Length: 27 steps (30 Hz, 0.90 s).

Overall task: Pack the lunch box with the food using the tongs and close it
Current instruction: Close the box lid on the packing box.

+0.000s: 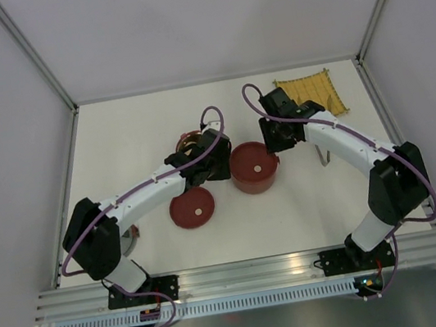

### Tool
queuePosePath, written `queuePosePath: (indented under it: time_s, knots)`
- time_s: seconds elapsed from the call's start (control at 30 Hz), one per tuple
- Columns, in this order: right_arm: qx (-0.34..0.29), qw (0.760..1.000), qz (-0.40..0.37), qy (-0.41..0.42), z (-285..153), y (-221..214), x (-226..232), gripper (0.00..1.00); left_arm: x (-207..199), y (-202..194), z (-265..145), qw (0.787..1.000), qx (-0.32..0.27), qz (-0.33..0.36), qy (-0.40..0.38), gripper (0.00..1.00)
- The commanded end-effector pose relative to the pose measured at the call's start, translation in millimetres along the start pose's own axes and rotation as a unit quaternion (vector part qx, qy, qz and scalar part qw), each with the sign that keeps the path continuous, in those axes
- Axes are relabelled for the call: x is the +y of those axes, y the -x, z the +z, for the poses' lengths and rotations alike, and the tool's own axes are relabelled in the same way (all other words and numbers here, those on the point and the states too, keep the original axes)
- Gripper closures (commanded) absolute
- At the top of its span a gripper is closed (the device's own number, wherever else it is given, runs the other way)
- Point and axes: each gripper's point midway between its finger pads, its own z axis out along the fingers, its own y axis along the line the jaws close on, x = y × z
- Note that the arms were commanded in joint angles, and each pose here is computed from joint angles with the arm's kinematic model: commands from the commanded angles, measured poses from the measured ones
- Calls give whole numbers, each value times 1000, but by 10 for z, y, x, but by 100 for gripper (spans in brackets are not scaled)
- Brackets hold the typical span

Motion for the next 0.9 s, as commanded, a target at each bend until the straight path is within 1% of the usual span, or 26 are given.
queuePosePath:
  time_s: [0.0, 0.2, 0.4, 0.5, 0.53, 0.6, 0.67, 0.8, 0.83, 0.87]
  knots:
    - [-28, 1000, 4, -14, -237, 174, -50, 59, -81, 219, -108, 999, -26, 11, -15, 60]
    - [-15, 1000, 2, -24, -165, 130, -82, 60, -156, 195, -85, 999, -21, 4, -32, 60]
    - [-4, 1000, 1, -30, -66, 43, -112, 60, -212, 274, -130, 999, -32, -2, -43, 59]
    - [-1, 1000, -2, -24, -22, 16, -92, 60, -261, 261, -103, 998, -27, -6, -54, 55]
    - [-2, 1000, -2, -21, -9, 18, -82, 59, -276, 257, -87, 998, -25, -8, -57, 51]
    - [0, 1000, -1, -16, 9, 5, -68, 59, -282, 223, -44, 998, -19, -12, -55, 47]
    - [1, 1000, -3, -14, 28, 3, -57, 59, -250, 197, 0, 999, -17, -13, -46, 46]
    - [1, 1000, -6, -12, 59, 0, -57, 59, -177, 81, 137, 1000, -3, -15, -25, 53]
    - [4, 1000, -7, -14, 75, -14, -57, 59, -151, 66, 168, 1000, -1, -15, -17, 59]
    - [6, 1000, -7, -16, 86, -25, -73, 59, -142, 77, 171, 1000, -4, -18, -13, 63]
